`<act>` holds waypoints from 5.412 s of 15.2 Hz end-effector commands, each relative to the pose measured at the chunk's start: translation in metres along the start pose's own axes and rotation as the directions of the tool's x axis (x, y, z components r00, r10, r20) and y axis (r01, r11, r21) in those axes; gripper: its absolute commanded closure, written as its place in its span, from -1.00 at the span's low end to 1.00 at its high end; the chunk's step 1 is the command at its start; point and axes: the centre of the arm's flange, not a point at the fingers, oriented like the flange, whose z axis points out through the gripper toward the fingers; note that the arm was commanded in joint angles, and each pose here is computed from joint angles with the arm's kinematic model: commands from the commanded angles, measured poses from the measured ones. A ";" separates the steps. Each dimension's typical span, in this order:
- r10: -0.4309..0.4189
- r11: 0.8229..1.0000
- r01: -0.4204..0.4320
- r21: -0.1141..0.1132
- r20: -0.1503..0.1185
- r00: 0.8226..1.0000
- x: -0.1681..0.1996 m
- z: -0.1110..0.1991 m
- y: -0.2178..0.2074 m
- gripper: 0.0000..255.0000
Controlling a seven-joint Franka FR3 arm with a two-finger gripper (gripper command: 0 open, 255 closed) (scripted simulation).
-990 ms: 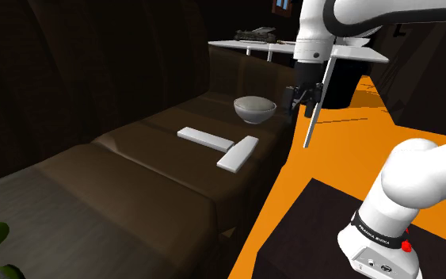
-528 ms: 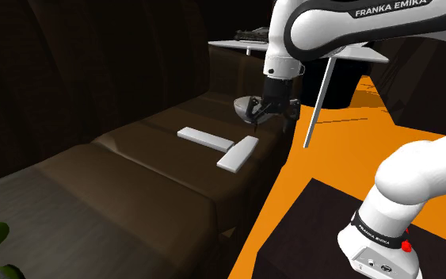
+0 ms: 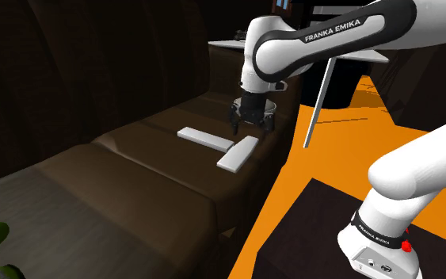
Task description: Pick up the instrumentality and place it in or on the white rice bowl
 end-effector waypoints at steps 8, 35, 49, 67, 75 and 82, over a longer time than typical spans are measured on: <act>0.014 1.000 -0.014 0.002 0.000 1.000 -0.001 0.029 -0.002 -1.00; 0.014 1.000 -0.014 0.002 0.000 1.000 -0.002 -0.034 -0.003 1.00; 0.014 1.000 -0.014 0.002 0.000 1.000 -0.003 -0.108 -0.004 1.00; 0.014 1.000 -0.014 0.002 0.000 1.000 0.124 -0.151 -0.036 1.00; 0.014 1.000 -0.014 0.002 0.000 1.000 0.227 -0.154 -0.061 1.00; 0.014 1.000 -0.014 0.002 0.000 1.000 0.273 -0.139 -0.072 1.00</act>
